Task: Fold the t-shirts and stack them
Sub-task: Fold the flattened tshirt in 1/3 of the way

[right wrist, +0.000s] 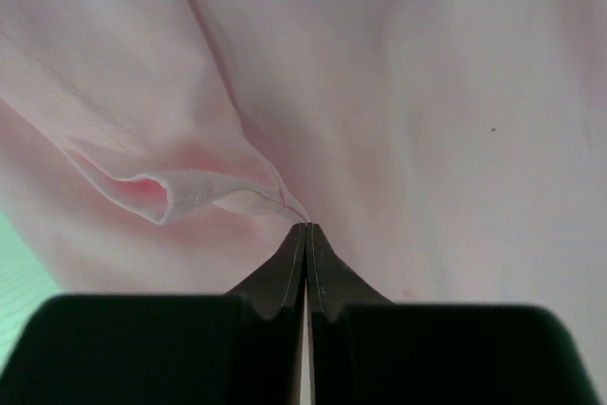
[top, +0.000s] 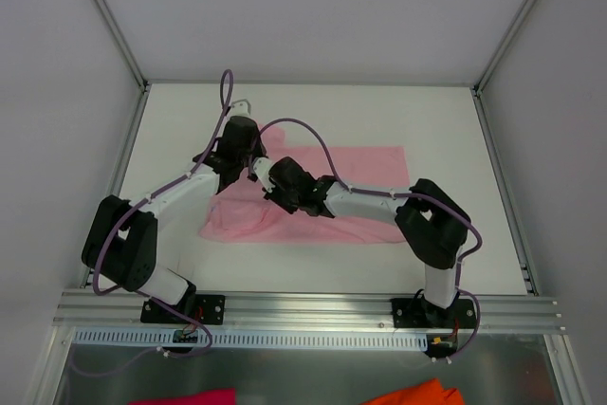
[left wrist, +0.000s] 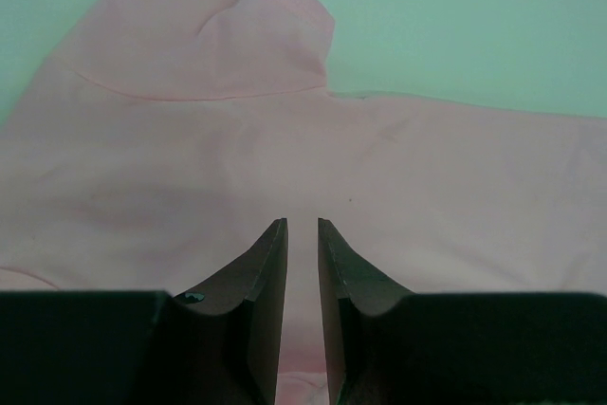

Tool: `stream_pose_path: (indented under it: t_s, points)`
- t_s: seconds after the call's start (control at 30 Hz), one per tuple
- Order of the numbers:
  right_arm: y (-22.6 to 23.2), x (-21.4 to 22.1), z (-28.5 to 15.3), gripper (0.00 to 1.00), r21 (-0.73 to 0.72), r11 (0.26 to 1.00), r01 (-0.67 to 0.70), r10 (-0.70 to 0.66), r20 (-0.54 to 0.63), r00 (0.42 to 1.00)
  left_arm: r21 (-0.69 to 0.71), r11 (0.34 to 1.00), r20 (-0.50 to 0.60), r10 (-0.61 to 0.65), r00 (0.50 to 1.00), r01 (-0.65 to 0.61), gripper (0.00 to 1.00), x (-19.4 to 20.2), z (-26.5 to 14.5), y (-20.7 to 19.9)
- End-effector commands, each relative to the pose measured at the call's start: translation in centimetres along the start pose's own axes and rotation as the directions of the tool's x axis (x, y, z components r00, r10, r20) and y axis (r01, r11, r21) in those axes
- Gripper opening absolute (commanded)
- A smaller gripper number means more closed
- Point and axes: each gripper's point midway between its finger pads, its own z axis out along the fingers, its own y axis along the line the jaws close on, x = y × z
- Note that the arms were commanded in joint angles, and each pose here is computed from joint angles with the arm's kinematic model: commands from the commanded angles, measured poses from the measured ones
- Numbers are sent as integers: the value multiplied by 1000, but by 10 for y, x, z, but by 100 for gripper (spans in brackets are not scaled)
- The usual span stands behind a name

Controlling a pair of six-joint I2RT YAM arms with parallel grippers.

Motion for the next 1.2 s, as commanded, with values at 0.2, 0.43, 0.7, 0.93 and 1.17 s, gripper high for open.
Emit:
stream_pose_path:
  t_s: [0.2, 0.43, 0.7, 0.93, 1.17]
  points:
    - [-60, -21, 8, 41, 309, 951, -18, -9, 86, 996, 2, 999, -25, 49, 998, -49, 20, 10, -17, 6]
    - [-129, -1, -67, 56, 662, 745, -80, 82, 28, 996, 15, 999, -34, 44, 998, -44, 20, 13, -17, 4]
    - [-190, 84, -87, 51, 820, 561, -113, 402, -151, 903, 50, 998, -43, 38, 998, -35, 20, 18, -19, 0]
    - [-213, 142, -105, 49, 849, 443, -287, 627, -66, 776, 54, 998, -37, 39, 999, -37, 19, 16, -18, -2]
    - [-199, 171, -121, 49, 842, 417, -342, 709, -65, 702, 19, 999, -26, 36, 999, -35, 17, 12, -13, 2]
